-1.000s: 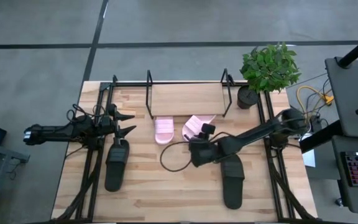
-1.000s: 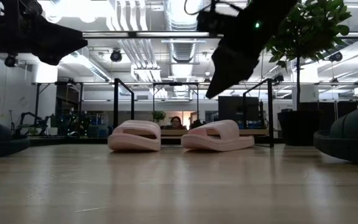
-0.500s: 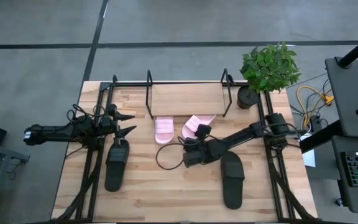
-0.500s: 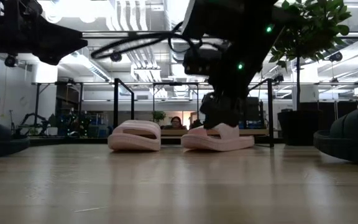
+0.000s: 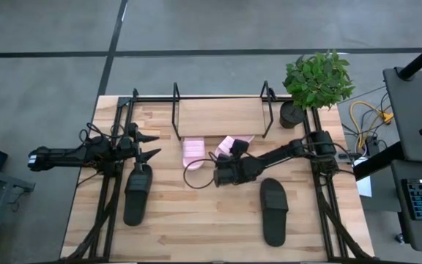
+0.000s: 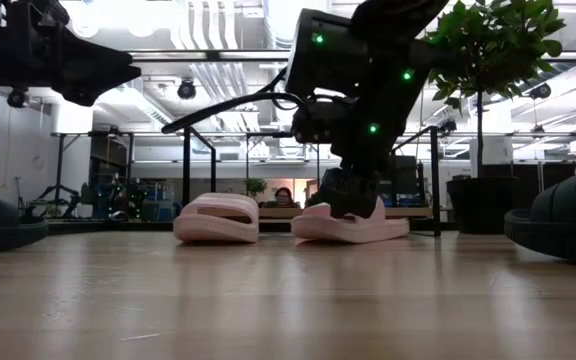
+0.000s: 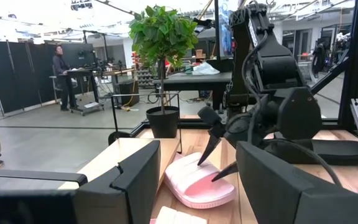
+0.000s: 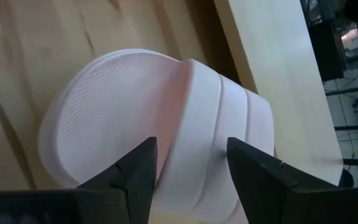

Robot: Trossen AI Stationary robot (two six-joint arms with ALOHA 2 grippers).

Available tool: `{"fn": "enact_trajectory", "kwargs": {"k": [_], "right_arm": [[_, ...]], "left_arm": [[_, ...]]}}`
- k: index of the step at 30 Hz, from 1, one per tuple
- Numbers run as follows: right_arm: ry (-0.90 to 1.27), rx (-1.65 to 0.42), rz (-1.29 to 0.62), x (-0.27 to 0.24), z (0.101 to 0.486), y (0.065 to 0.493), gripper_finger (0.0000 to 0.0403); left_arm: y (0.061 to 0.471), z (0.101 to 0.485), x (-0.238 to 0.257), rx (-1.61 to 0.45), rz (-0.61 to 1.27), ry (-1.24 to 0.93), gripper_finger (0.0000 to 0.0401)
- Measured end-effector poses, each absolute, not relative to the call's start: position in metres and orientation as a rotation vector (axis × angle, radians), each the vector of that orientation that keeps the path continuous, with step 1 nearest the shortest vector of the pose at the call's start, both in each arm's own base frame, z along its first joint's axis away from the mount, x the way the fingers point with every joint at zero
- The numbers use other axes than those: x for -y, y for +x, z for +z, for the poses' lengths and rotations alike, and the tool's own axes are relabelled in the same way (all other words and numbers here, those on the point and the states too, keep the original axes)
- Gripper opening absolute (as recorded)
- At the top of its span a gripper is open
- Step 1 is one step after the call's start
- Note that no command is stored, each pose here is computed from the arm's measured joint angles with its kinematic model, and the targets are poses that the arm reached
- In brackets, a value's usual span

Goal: Pick and place slides into the shelf
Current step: Put the right pink slides on the shelf

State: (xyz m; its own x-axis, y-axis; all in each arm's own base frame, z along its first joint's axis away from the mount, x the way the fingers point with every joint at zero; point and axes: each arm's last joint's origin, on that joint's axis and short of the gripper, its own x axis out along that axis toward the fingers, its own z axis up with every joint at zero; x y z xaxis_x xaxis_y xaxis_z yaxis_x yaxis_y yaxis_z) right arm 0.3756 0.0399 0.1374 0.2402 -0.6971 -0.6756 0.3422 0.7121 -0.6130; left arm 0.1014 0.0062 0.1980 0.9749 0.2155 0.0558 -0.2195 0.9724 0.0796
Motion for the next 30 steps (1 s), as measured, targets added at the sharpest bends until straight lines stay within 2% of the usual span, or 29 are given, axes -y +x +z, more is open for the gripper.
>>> {"fn": "enact_trajectory", "kwargs": {"k": [10, 20, 30], "right_arm": [[-0.372, -1.131, -0.743, -0.035, 0.137, 0.375, 0.0151], [-0.368, -1.132, -0.742, -0.036, 0.137, 0.375, 0.0018], [-0.327, -1.136, -0.673, -0.048, 0.145, 0.38, 0.001]], "left_arm": [[0.101, 0.198, -0.006, 0.043, 0.219, 0.086, 0.0196], [0.101, 0.197, -0.006, 0.042, 0.219, 0.086, 0.0196], [0.101, 0.197, -0.006, 0.043, 0.219, 0.086, 0.0196]]}}
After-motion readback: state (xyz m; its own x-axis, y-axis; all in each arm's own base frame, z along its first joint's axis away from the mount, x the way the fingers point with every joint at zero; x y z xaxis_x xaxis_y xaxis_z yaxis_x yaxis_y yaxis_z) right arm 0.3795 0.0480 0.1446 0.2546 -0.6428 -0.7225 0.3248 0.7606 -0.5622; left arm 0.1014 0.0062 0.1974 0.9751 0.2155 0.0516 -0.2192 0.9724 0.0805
